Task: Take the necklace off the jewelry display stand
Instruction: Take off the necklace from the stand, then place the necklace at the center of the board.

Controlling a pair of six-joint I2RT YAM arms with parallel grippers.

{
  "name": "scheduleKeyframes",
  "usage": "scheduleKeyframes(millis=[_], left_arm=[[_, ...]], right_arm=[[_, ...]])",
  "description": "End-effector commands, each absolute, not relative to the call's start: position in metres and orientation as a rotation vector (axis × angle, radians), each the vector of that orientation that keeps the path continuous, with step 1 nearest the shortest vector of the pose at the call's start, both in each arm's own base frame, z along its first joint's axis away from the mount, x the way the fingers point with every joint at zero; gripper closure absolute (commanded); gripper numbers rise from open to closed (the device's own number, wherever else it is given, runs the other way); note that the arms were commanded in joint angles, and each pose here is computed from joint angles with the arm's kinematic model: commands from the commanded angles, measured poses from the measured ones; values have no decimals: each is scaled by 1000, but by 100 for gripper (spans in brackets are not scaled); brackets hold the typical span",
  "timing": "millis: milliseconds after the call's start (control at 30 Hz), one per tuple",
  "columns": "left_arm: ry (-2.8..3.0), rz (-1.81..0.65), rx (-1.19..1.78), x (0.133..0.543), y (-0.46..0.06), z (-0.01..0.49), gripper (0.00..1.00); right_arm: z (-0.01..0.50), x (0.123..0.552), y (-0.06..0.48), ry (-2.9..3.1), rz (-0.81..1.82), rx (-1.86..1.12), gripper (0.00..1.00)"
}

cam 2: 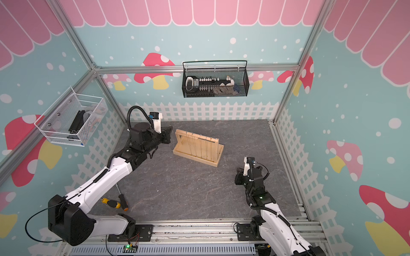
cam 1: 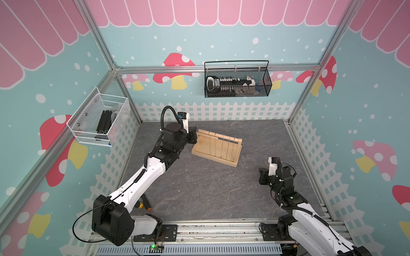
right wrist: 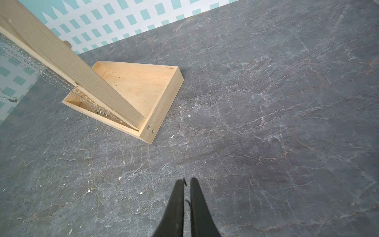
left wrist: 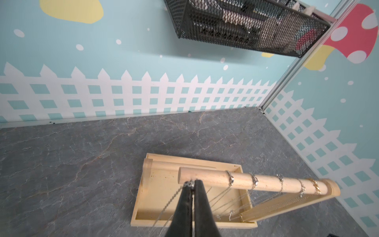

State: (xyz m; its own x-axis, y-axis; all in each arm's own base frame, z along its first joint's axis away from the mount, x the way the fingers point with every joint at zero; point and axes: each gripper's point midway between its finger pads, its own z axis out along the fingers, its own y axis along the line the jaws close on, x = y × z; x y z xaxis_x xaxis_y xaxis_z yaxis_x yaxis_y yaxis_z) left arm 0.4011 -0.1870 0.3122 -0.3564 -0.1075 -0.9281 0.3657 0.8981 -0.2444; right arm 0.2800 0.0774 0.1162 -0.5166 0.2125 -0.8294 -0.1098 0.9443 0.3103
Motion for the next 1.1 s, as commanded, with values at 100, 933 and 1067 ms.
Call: scheduleKeyframes(millis=[100,933,1067], left_arm=[[1902,-499,302,341,-201,321,100],[1968,-1168,321,158,-198,296,100],[1995,-1206,285,147,-192,280,100]], right_arm=[[117,281,76,2076,379,77,89],[113,280,83,2065,410,23,88],[109,282,85,2078,421,17,88]])
